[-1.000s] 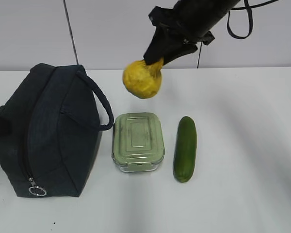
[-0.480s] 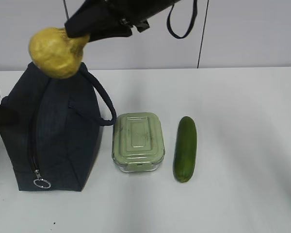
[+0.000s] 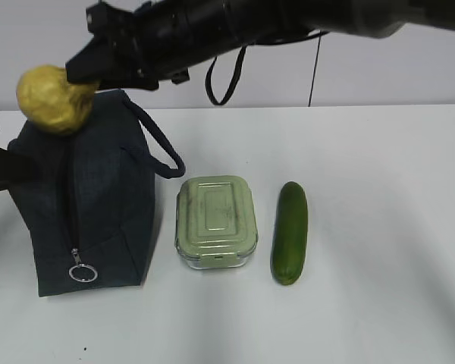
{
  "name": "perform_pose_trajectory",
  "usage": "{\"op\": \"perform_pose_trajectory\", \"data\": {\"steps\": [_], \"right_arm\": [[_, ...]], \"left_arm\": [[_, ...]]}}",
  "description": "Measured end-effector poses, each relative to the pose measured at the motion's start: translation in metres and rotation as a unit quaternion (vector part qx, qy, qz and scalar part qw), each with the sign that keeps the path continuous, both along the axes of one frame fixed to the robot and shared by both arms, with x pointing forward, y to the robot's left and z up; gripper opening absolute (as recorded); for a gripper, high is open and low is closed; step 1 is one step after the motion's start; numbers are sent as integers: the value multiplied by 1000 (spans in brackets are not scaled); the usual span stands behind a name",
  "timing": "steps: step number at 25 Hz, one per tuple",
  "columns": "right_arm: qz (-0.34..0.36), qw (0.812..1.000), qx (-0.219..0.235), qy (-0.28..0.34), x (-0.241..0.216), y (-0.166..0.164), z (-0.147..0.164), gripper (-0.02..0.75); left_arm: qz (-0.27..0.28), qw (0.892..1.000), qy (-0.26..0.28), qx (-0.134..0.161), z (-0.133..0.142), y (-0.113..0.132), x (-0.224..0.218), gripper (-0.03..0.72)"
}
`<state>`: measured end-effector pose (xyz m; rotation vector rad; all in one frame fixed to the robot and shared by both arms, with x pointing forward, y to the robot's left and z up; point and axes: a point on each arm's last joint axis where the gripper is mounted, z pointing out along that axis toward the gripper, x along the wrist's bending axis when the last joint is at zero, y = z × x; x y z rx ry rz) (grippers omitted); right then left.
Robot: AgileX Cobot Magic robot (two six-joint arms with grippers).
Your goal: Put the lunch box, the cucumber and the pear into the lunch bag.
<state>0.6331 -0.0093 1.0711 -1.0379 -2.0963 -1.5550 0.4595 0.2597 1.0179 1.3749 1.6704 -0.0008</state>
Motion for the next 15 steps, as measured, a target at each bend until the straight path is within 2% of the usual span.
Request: {"op": "perform_pose_trajectory", "data": {"steps": [4,8,10,15], "right_arm": [[2,999,-40,12,9,3,-34,236],[-13,995,-91,-28,15,-1,-43,253],[-24,993,-105,-43,18,-3,-44,284],[-43,991,-109,-59,22,-4,-44,426]], "left_arm": [[-8,1000,2,-4,0,-1,-1,-16],[-22,1000,0,0,0,-2,-2,-16],[-26,1000,0,1,0,-3,-3,-16],[-29,1000,0,2,0,-3,-3,-16]]}}
